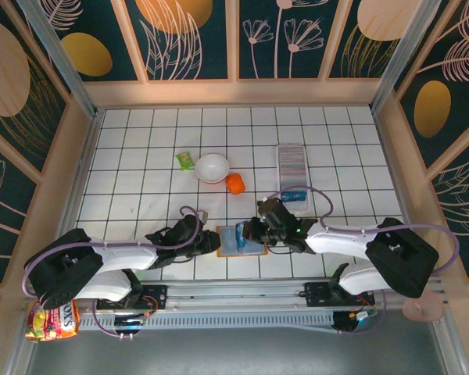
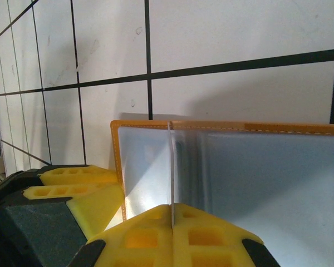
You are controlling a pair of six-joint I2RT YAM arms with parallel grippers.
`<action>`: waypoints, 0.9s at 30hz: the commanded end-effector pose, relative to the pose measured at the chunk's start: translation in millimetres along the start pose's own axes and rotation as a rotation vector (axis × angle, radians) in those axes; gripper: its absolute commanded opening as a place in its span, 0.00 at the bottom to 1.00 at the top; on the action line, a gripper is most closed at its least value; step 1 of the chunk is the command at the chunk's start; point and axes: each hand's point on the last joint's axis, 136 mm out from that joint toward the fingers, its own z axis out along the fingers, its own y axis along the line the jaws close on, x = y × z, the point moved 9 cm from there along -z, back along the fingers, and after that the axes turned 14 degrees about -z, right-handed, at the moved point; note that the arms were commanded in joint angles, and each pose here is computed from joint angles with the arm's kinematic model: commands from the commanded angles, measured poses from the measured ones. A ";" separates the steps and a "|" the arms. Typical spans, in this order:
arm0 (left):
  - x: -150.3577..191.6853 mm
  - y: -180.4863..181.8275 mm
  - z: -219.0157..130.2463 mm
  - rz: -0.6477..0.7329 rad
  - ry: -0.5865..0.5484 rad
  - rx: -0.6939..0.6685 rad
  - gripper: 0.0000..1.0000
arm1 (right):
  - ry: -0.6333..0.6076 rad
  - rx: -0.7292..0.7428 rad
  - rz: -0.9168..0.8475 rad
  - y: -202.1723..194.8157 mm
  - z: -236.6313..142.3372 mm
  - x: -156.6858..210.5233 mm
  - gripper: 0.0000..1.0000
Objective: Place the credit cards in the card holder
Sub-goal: Insert the credit card into the card slot.
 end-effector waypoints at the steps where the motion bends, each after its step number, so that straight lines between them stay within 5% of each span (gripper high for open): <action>1: 1.8 -2.2 2.5 -0.008 0.017 0.016 0.21 | 0.015 -0.023 0.007 -0.9 3.2 5.7 0.00; 9: 1.9 -1.5 2.7 -0.007 0.017 0.010 0.20 | -0.015 0.048 0.097 -11.2 -4.1 10.5 0.00; 27: 2.4 -1.5 2.9 -0.007 0.021 0.013 0.20 | 0.041 -0.077 0.072 3.3 9.7 13.6 0.00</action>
